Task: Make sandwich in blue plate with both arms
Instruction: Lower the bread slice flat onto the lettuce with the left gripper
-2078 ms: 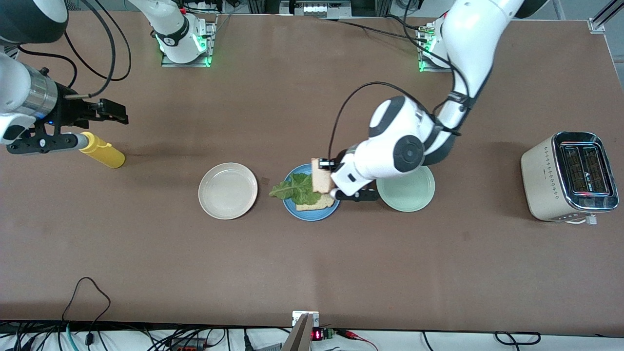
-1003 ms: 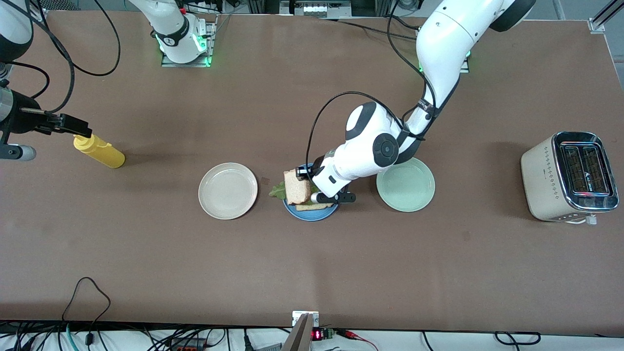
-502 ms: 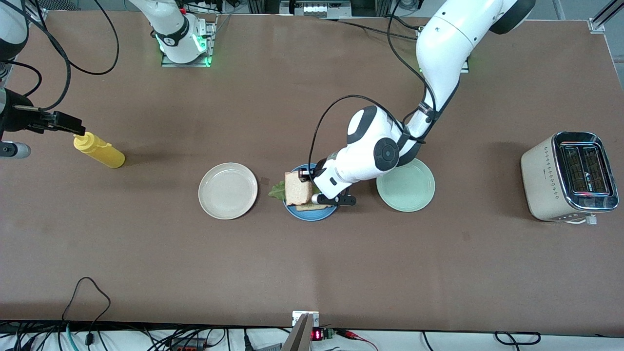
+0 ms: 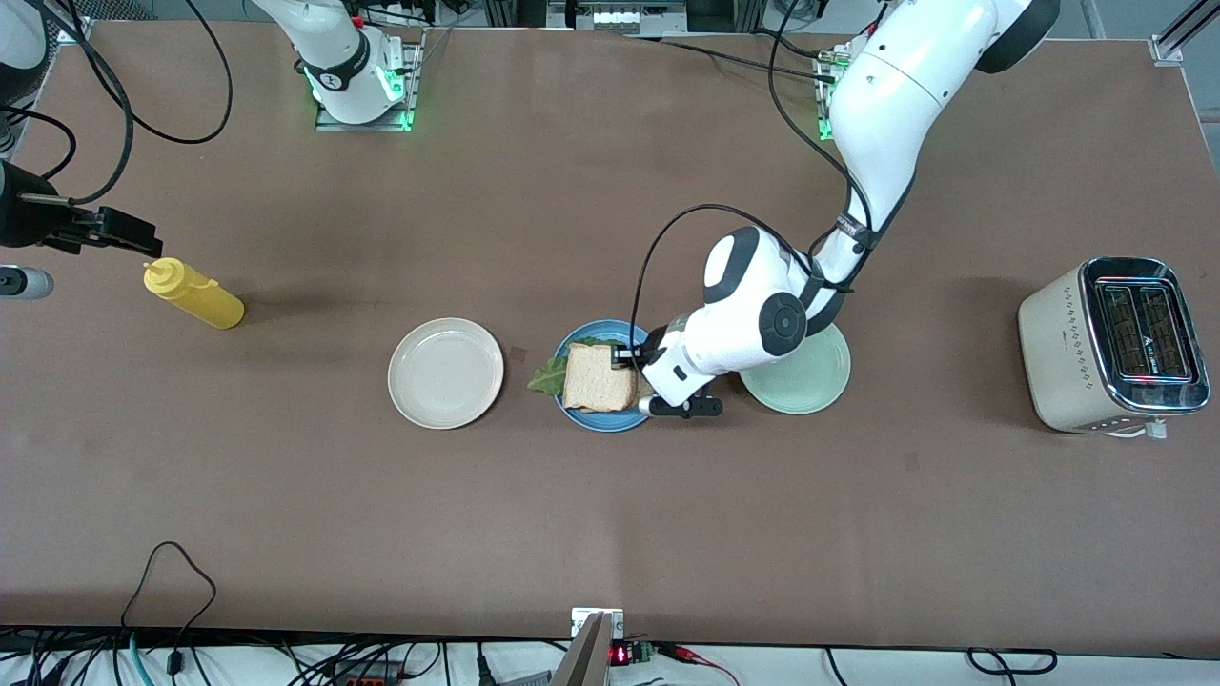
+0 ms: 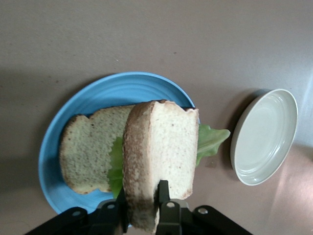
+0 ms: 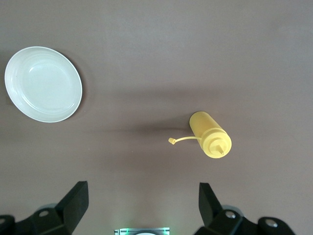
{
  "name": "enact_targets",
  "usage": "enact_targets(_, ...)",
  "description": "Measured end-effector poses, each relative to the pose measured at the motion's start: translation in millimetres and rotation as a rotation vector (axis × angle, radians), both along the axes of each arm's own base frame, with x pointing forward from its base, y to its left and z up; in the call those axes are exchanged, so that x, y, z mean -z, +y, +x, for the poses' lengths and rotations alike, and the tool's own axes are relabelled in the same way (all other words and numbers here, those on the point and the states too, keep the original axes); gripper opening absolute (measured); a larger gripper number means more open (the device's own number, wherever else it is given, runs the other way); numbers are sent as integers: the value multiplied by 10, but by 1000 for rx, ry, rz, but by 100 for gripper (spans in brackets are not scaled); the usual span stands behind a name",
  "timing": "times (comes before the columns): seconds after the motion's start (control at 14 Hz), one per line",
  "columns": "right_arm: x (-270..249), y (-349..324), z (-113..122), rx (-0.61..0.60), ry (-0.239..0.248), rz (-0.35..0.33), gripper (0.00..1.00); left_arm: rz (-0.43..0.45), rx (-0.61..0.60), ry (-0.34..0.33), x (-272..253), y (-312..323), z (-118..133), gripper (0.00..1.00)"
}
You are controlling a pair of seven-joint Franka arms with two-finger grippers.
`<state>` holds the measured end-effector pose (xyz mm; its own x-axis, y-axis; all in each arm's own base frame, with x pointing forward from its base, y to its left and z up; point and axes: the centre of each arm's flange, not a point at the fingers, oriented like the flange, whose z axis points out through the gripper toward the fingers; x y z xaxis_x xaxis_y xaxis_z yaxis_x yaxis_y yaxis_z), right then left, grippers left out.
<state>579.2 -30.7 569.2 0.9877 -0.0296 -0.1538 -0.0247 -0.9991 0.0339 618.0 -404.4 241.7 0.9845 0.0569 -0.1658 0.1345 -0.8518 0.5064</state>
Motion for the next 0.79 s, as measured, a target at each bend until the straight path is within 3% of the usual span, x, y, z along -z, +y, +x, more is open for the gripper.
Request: enact_targets(0.79,10,40,3,-7,1,1,100,33,10,63,373,66,-159,30)
